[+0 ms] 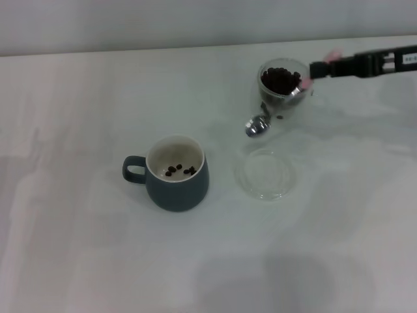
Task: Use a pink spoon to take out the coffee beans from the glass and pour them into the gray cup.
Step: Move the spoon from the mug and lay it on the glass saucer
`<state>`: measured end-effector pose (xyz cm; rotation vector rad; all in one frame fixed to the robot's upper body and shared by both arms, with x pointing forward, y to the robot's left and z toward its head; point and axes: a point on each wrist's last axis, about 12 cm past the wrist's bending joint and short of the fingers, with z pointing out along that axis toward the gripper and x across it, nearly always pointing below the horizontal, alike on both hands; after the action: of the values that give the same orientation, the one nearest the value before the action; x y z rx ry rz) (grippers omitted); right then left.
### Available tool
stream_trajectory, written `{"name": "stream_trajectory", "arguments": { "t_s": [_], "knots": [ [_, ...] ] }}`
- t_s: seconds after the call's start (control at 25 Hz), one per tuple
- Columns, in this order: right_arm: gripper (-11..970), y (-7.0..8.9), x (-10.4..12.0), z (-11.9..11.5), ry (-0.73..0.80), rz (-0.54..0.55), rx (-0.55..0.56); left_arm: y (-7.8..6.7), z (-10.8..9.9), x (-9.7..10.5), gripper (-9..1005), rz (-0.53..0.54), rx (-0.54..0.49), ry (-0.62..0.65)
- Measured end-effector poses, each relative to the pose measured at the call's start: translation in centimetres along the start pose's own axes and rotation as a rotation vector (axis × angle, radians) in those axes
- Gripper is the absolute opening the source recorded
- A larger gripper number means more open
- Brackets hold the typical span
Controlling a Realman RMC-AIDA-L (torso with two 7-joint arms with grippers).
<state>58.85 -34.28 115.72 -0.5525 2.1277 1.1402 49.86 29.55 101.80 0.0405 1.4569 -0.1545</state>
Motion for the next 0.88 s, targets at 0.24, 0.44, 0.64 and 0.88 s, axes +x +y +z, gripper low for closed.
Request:
{"name": "stream_trajectory", "arguments": {
  "t_s": [0.24,0.44,0.64,0.88],
  "knots": [
    [139,-1.1,2.2,0.1,0.07,0.072,0.056,-0.1,0.2,-0.1,773,-0.003,-0.001,-0.004],
    [140,-1.8,3.5,1.7,0.132,0.067,0.122,-0.1,0.3,-0.1,773,-0.003,0.002,-0.006],
    [140,-1.9,3.7,2.2,0.14,0.071,0.14,-0.2,0.4,-0.1,773,-0.002,0.004,-0.007],
    [140,-1.8,4.3,3.0,0.148,0.1,0.137,-0.1,0.3,-0.1,773,-0.002,0.001,-0.002]
  ]
}}
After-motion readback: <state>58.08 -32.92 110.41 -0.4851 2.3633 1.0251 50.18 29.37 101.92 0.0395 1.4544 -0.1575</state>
